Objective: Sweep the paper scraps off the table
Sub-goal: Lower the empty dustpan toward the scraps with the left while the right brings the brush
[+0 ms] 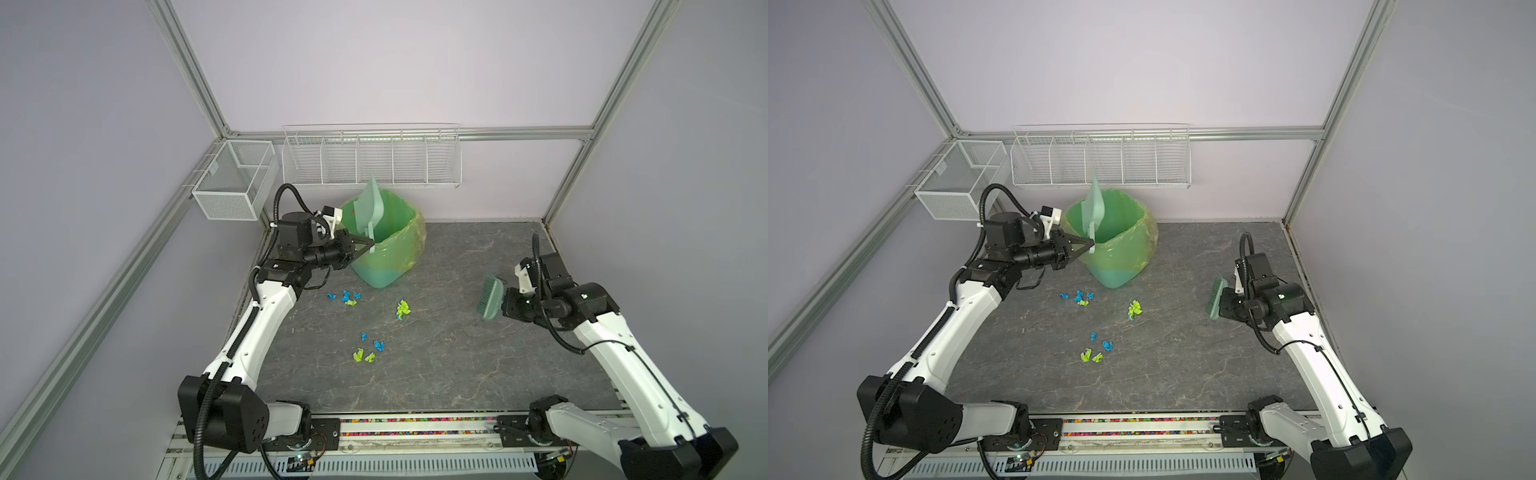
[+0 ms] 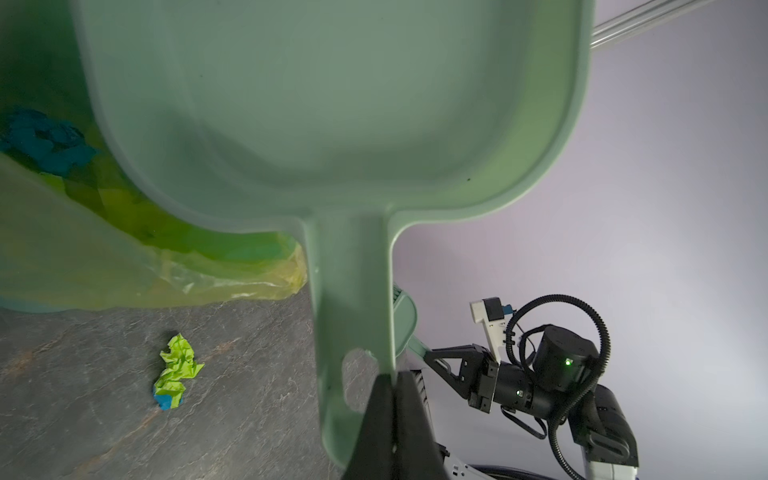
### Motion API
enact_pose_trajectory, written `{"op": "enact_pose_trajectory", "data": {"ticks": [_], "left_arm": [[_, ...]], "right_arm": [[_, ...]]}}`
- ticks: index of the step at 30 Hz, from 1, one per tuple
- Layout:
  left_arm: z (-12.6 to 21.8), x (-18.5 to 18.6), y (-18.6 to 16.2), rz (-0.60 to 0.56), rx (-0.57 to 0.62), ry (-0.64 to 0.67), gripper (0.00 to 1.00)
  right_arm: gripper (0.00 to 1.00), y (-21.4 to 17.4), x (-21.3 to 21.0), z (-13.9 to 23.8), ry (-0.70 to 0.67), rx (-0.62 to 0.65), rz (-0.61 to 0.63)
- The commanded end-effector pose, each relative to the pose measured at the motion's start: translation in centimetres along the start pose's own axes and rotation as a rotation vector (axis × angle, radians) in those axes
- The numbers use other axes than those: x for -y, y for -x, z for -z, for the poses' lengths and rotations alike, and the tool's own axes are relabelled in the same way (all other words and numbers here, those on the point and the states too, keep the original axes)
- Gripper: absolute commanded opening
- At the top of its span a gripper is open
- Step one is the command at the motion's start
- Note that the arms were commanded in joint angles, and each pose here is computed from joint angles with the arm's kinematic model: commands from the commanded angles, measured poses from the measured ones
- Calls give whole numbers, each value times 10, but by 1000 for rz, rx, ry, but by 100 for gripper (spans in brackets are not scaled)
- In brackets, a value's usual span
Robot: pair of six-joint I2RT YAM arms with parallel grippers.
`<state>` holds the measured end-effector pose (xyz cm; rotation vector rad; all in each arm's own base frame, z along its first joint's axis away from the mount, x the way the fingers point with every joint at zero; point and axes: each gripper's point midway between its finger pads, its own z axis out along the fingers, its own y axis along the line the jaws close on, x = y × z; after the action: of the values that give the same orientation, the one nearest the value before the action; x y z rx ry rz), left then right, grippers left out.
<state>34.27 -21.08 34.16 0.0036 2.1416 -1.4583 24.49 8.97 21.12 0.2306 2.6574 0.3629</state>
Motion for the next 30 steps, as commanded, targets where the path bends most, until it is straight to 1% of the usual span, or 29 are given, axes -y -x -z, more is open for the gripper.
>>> {"op": "enact_pose_trajectory", "data": {"ticks": [1,4,8,10,11,14,19,22,27,30], "left_arm": [[5,7,-11,-109,-28,71,0],[1,10,-20,-152,-51,112,0],[0,5,-34,-226,-92,215,0],[2,1,-39,-245,-107,252,0],[4,0,-41,-254,-113,267,0],[9,-3,-47,-290,-130,317,0],[13,-10,-62,-363,-195,419,0],[12,-10,-72,-375,-231,430,0],[19,-7,-78,-418,-237,471,0],[21,-5,-83,-429,-252,472,0]], "right_arm": [[7,6,-15,2,62,21,-9],[7,6,-22,2,85,14,-1],[7,5,-31,3,119,14,1],[7,1,-36,1,136,0,-1],[7,5,-42,1,159,18,2],[7,4,-53,0,186,16,9],[7,2,-75,-1,225,3,33],[7,0,-91,-3,250,-5,47],[7,-4,-118,-11,290,-24,71],[7,-7,-132,-18,302,-45,82]]}}
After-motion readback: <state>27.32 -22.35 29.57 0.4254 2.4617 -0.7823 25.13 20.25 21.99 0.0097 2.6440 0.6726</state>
